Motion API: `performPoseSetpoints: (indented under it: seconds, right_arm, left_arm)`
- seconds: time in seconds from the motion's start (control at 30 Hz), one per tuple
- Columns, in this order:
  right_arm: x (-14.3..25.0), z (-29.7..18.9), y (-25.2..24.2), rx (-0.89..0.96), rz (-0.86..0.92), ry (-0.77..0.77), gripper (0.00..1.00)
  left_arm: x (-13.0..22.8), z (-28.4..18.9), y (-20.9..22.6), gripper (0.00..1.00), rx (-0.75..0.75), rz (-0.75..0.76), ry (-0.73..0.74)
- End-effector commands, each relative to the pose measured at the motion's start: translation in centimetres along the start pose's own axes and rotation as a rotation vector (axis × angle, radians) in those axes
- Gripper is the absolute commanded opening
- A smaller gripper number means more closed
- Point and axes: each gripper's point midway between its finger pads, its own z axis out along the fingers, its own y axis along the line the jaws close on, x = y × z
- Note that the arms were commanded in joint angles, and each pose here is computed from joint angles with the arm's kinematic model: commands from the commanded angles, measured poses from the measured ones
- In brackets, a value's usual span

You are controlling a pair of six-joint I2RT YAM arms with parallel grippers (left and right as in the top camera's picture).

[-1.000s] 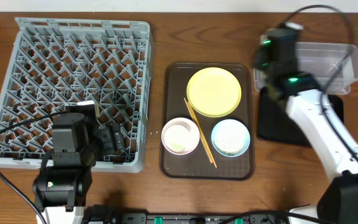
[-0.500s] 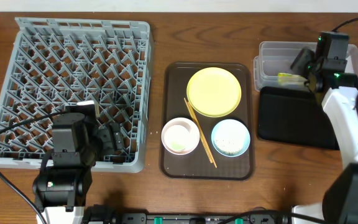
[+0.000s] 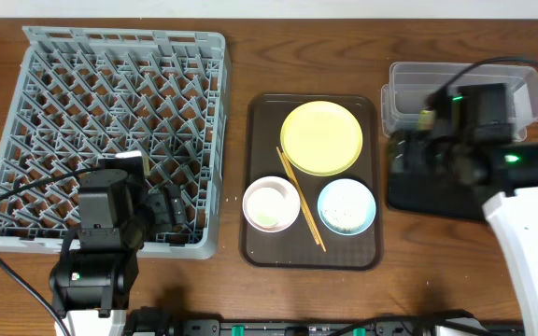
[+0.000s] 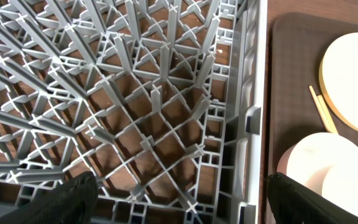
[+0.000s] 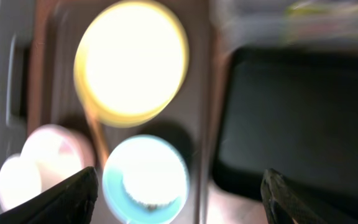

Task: Sort waste into correct bins and load items into the dishwasher
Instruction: 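Grasp the rim of the light-blue rice bowl with the right gripper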

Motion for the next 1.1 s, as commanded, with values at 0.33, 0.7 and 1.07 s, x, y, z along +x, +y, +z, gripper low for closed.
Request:
performPoseSetpoints:
  seconds: [0.33, 0.7, 1.07]
  right_arm:
    - [11.1, 8.5, 7.4, -0.13, -0.263, 0.171, 0.68]
    - [13.8, 12.4, 8.3, -0.102, -0.351, 0.143, 0.62]
    - [15.5, 15.9, 8.2, -0.025, -0.293, 0.189, 0.36]
  left_arm:
    - [-0.7, -0.5, -0.1, 0.88, 0.007, -0.012, -0.021]
    - [-0.6, -0.5, -0.1, 0.89, 0.005, -0.012, -0.014]
    - [-0.6, -0.5, -0.1, 0.88, 0.005, -0.012, -0.014]
